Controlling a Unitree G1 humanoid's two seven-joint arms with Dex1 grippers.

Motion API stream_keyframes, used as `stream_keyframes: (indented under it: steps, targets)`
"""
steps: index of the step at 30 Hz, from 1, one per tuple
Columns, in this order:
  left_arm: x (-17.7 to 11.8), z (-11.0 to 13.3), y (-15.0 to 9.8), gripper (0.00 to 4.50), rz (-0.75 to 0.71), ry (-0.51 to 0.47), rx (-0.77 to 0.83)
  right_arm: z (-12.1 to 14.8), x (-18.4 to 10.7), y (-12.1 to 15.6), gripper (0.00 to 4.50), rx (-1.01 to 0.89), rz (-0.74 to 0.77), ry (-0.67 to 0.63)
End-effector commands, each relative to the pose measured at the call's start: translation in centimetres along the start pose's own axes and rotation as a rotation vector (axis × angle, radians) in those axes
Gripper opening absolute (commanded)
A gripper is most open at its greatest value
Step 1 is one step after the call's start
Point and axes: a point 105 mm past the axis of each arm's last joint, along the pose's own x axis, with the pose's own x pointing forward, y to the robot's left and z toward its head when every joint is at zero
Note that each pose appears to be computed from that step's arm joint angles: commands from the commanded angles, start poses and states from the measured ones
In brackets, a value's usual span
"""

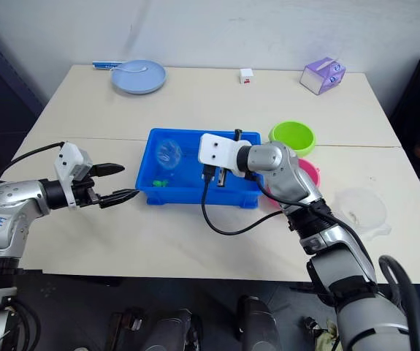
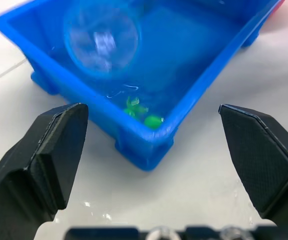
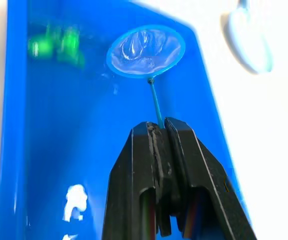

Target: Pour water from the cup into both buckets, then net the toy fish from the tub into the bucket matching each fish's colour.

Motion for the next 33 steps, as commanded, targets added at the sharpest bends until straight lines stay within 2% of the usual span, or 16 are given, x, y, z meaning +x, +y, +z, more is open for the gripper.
stream_keyframes:
  steps: [1,6,17,33]
  targets:
    - [-0.8,1.3,0.4,4.5,0.022,-0.028,0.037,1.8,0.3,0.7,0.8,-0.003,0.013,-0.066]
    - [-0.7,1.4,0.4,4.5,0.02,-0.029,0.037,1.1,1.2,2.3,0.8,-0.051,0.066,-0.036]
    - [-0.9,1.4,0.4,4.5,0.027,-0.028,0.038,0.2,1.2,3.6,0.8,-0.135,0.141,-0.004]
    - [-0.8,1.7,0.6,4.5,0.034,-0.034,0.044,-0.4,1.9,2.2,0.8,-0.24,0.078,0.045]
